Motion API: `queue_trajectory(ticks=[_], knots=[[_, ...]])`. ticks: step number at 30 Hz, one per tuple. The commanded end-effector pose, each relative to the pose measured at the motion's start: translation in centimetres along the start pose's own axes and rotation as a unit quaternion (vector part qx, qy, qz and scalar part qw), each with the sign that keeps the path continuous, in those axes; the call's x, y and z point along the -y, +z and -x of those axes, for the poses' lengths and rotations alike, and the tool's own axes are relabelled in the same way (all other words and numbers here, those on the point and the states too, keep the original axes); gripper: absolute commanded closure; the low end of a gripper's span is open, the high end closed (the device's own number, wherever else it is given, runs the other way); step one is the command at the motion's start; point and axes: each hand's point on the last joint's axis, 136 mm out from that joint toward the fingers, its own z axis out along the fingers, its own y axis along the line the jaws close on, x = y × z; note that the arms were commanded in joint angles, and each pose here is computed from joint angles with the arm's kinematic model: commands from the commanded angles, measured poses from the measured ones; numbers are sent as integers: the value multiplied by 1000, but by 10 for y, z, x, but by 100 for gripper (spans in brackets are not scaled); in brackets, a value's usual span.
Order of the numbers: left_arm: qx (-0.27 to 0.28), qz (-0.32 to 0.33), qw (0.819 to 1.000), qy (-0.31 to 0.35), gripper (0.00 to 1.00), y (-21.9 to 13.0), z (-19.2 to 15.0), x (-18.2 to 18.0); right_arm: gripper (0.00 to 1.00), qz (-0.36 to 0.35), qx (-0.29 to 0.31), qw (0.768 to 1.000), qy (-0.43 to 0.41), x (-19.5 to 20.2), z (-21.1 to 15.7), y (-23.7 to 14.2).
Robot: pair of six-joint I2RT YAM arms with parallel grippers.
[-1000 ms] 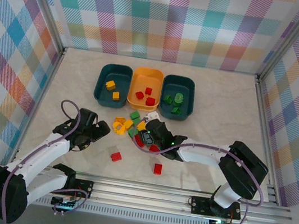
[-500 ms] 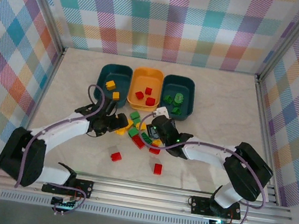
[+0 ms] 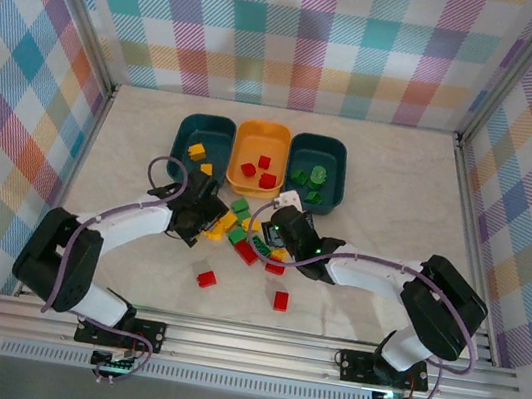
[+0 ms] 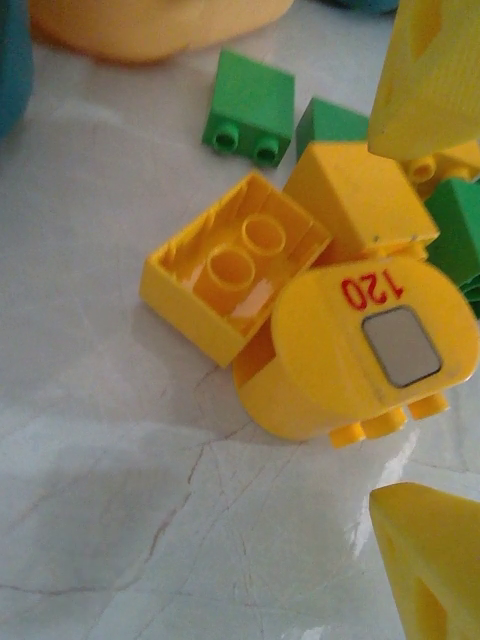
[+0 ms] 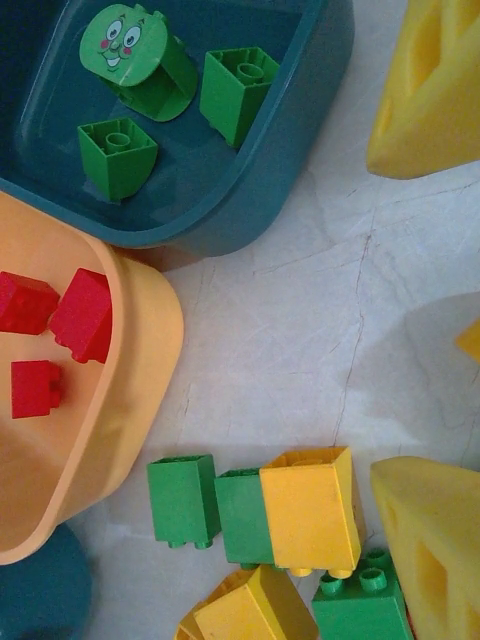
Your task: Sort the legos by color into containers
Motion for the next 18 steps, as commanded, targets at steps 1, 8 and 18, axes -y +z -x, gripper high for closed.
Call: queue_trajectory(ticks=[1,8,18], knots=[[-15,9,999,-27,18,11,-7,-2,27,-6,5,1000,10,4,3,-3],[-4,25,999,-27,35,18,-4,-11,27,-7,3,1000,8,3,2,-1],[2,27,1000,-11,47,15,-4,-21,27,-7,-1,1000,7,3,1,0]])
